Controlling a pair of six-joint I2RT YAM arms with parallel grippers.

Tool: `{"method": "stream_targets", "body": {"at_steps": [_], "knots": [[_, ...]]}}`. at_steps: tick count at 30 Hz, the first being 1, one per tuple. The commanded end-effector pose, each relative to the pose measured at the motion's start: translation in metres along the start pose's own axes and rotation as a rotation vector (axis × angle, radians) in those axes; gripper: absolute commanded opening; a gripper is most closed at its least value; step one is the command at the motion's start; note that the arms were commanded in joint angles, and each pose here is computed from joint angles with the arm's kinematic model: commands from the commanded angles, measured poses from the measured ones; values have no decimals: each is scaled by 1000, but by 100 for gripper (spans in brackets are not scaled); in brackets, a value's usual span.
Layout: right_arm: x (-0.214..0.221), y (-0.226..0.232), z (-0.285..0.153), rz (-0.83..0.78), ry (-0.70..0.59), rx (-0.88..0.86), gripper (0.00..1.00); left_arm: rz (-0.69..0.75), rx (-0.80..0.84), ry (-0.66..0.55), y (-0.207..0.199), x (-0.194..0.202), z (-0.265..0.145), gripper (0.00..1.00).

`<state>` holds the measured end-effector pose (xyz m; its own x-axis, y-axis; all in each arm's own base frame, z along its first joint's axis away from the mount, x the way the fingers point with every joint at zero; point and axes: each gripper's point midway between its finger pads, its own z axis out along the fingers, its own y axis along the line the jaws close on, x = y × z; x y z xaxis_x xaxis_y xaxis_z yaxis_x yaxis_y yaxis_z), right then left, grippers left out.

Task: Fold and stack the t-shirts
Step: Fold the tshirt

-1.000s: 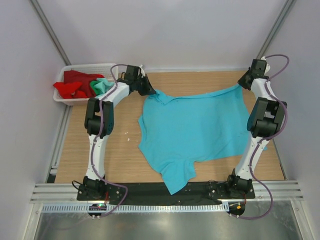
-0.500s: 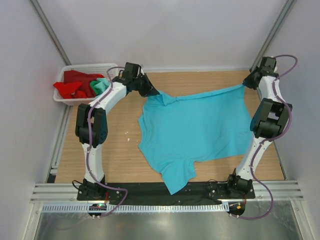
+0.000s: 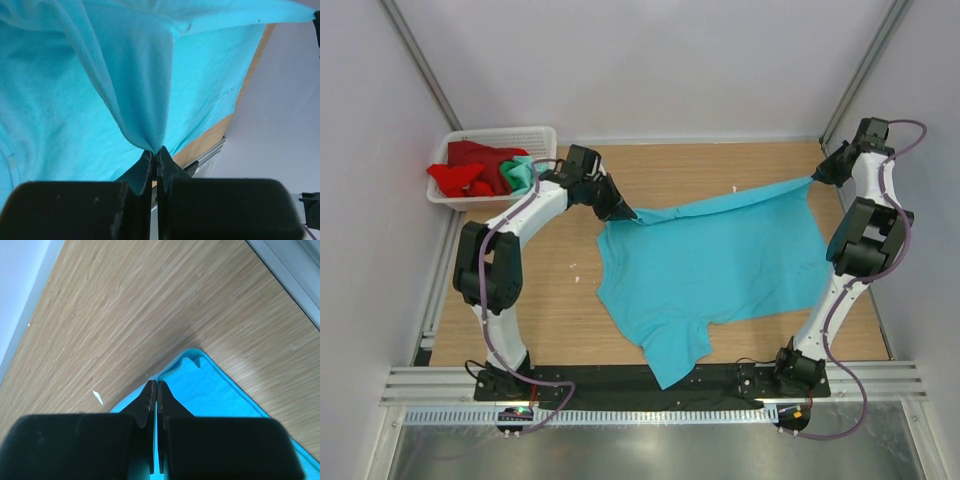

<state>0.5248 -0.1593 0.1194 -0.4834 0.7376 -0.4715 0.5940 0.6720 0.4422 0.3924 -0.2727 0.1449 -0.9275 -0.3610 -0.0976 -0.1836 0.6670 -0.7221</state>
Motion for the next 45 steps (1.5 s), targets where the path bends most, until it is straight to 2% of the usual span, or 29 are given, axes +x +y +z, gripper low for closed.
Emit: {"method": "stream_targets", "body": {"at_steps": [1, 5, 11, 17, 20, 27, 45], "knots": [[-6, 3, -7, -8, 5, -18, 1, 5, 52, 30, -18, 23, -25, 0], [2, -4, -4, -12, 37, -3, 1, -16, 50, 40, -14, 34, -33, 0], [6, -9, -3, -33, 50, 13, 1, -20, 105, 22, -33, 38, -53, 0], [8, -18, -3, -45, 61, 45, 1, -79, 59, 138, -7, 75, -38, 0], [6, -19, -4, -42, 57, 50, 1, -93, 38, 156, 1, 84, -35, 0], [12, -33, -7, -32, 85, 105, 1, -101, 20, 128, 3, 88, -45, 0], [27, -60, -7, -30, 125, 200, 1, -151, -27, 165, 21, 100, -41, 0]]}}
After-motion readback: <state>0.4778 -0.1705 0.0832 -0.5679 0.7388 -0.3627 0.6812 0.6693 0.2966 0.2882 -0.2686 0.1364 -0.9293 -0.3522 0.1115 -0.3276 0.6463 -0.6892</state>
